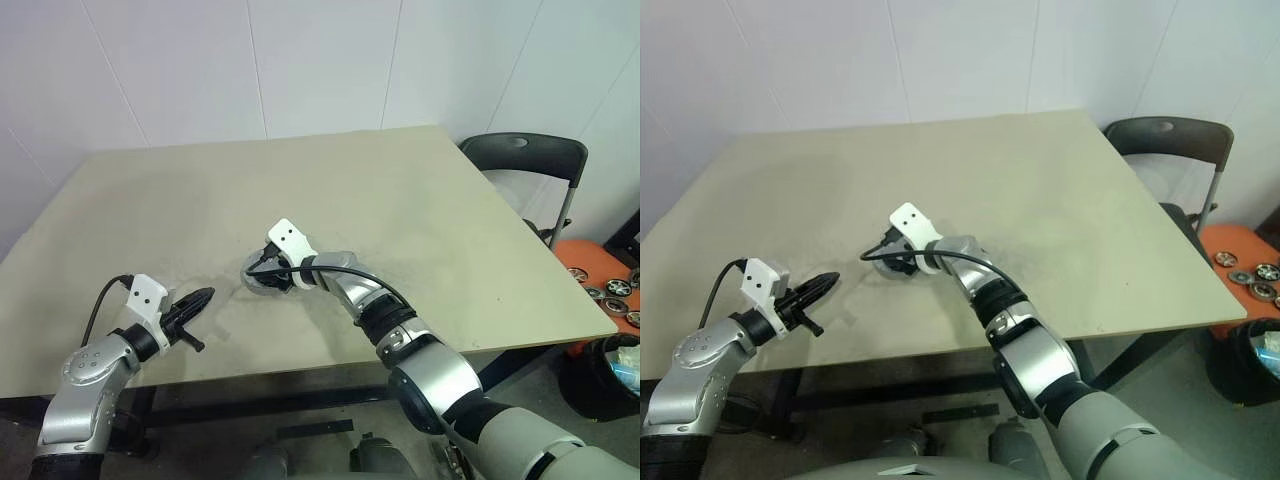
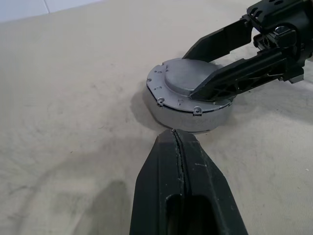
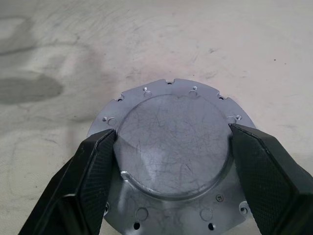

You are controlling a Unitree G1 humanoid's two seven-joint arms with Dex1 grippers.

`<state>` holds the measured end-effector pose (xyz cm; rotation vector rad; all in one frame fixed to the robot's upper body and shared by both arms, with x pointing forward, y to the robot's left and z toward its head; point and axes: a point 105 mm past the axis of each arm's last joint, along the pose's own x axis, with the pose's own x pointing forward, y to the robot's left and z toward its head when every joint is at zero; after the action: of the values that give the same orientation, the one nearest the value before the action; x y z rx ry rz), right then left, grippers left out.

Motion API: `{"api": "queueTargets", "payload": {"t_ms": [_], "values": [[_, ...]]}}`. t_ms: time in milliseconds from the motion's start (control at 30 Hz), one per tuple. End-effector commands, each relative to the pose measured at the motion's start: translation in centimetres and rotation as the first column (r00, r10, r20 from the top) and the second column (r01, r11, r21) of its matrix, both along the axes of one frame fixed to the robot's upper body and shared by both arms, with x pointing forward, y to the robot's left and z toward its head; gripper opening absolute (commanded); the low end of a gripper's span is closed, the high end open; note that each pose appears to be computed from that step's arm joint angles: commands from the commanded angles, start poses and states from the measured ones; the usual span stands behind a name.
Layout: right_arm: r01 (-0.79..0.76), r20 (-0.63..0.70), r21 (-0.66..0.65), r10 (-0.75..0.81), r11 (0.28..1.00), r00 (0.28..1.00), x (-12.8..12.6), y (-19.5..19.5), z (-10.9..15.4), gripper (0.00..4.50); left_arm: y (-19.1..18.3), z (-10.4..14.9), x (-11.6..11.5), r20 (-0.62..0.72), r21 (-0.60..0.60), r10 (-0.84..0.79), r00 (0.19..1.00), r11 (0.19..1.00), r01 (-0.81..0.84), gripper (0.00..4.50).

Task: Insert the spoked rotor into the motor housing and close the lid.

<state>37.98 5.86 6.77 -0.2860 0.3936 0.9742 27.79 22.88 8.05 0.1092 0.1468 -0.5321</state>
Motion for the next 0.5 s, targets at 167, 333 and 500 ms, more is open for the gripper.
{"api": "queueTargets", "payload": {"t_ms": [167,333,500], "values": [[0.071,-0.005,-0.034,-0.072,0.997,0.997,0.5,-0.1,-0.4,3.27,-0.5,2.1,0.4,0.056,0.02,-0.012,0.998,1.0,0.011,0.0],[0.056,-0.095,-0.119,-0.068,0.991,0.993,-0.1,-0.8,-2.4,3.27,-0.7,2.0,0.5,0.055,0.018,-0.021,0.998,1.0,0.02,0.0],[0.037,-0.152,-0.148,-0.059,0.988,0.987,-0.6,-1.5,-3.3,3.27,-0.7,1.7,0.7,0.051,0.018,-0.028,0.998,0.999,0.027,0.0]]}}
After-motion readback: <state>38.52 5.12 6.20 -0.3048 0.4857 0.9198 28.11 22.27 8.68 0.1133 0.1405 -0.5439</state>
